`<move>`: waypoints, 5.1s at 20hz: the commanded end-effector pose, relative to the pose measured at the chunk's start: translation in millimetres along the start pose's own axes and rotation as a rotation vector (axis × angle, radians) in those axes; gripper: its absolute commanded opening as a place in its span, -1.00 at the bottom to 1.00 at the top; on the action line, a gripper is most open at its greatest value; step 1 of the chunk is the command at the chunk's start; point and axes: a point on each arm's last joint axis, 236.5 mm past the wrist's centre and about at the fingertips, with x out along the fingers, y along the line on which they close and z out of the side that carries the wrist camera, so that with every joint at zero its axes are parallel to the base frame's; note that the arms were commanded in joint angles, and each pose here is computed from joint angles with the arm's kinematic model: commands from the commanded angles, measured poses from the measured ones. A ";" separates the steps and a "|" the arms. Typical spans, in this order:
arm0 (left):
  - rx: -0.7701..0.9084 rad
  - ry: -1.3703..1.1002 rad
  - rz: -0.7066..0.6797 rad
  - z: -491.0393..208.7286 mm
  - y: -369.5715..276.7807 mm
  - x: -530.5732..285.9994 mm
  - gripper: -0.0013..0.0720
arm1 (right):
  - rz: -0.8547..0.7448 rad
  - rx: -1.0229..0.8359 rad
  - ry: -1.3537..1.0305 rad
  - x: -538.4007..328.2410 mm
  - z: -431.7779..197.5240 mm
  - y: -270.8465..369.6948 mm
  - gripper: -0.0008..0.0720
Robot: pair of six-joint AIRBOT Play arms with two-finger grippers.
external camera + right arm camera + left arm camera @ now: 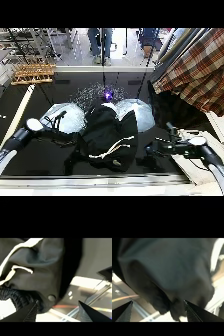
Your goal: Fold the clothes and pants, and hang the long-sleeved shirts on hangers.
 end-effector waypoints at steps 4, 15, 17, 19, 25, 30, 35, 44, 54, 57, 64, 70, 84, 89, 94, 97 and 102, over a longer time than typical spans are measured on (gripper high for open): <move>-0.134 0.000 -0.061 23.5 20.8 49.8 0.59 | 0.001 -0.081 0.131 79.1 20.7 15.8 0.51; 0.322 -0.496 -0.278 215.1 -151.2 -143.5 -0.96 | 0.021 -0.510 -0.173 -47.4 71.0 172.8 -0.92; 0.408 -0.632 -0.222 240.6 -181.0 -199.9 -0.95 | 0.078 -0.576 -0.239 -72.4 47.0 219.8 -0.90; 0.414 -0.690 -0.148 257.8 -176.5 -214.8 -0.91 | 0.155 -0.629 -0.185 -63.1 10.1 255.4 -0.08; 0.208 -0.327 0.151 211.0 -18.2 -164.2 0.31 | -0.341 -0.510 -0.186 -60.2 41.5 137.4 0.25; 0.001 -0.052 0.131 113.7 57.9 -126.8 0.15 | -0.259 -0.142 -0.197 -47.9 36.1 26.7 0.52; 0.010 -0.019 -0.034 22.4 27.2 -49.5 0.48 | -0.211 0.007 -0.228 -22.1 72.3 -21.1 0.63; 0.361 0.060 0.019 -30.1 -6.9 45.8 0.65 | -0.151 -0.143 -0.019 14.7 121.7 -37.1 0.67; 0.255 -0.030 -0.022 -3.5 -14.1 73.7 -0.94 | -0.129 -0.293 0.065 56.6 118.0 -17.0 -0.91; 0.307 -0.023 -0.080 -1.6 -38.3 39.6 -0.95 | -0.126 -0.373 0.045 8.4 124.8 20.5 -0.92; 0.520 -0.450 -0.245 55.1 -147.2 -210.6 -0.95 | -0.207 -0.717 -0.385 -187.0 139.7 183.6 -0.92; 0.734 -0.901 -0.623 30.1 -273.2 -410.6 -0.95 | -0.325 -0.967 -0.755 -320.5 90.5 304.1 -0.92; 0.498 -0.654 -0.230 114.0 -161.4 -316.5 -0.94 | -0.152 -0.878 -0.602 -238.6 147.6 290.9 -0.92; 0.148 -0.619 -0.029 232.8 -5.8 -188.7 -0.94 | -0.225 -0.536 -0.543 -64.4 290.6 156.4 -0.92; -0.026 -0.825 -0.074 307.3 59.1 -165.7 0.54 | -0.129 -0.341 -0.547 -27.2 350.4 117.4 0.58; -0.001 -0.609 0.012 260.6 91.8 -153.4 0.38 | -0.225 -0.313 -0.165 -21.0 273.3 60.4 0.57; -0.119 -0.224 0.154 170.5 138.6 -130.6 0.31 | -0.178 -0.244 0.253 28.7 148.9 27.9 0.58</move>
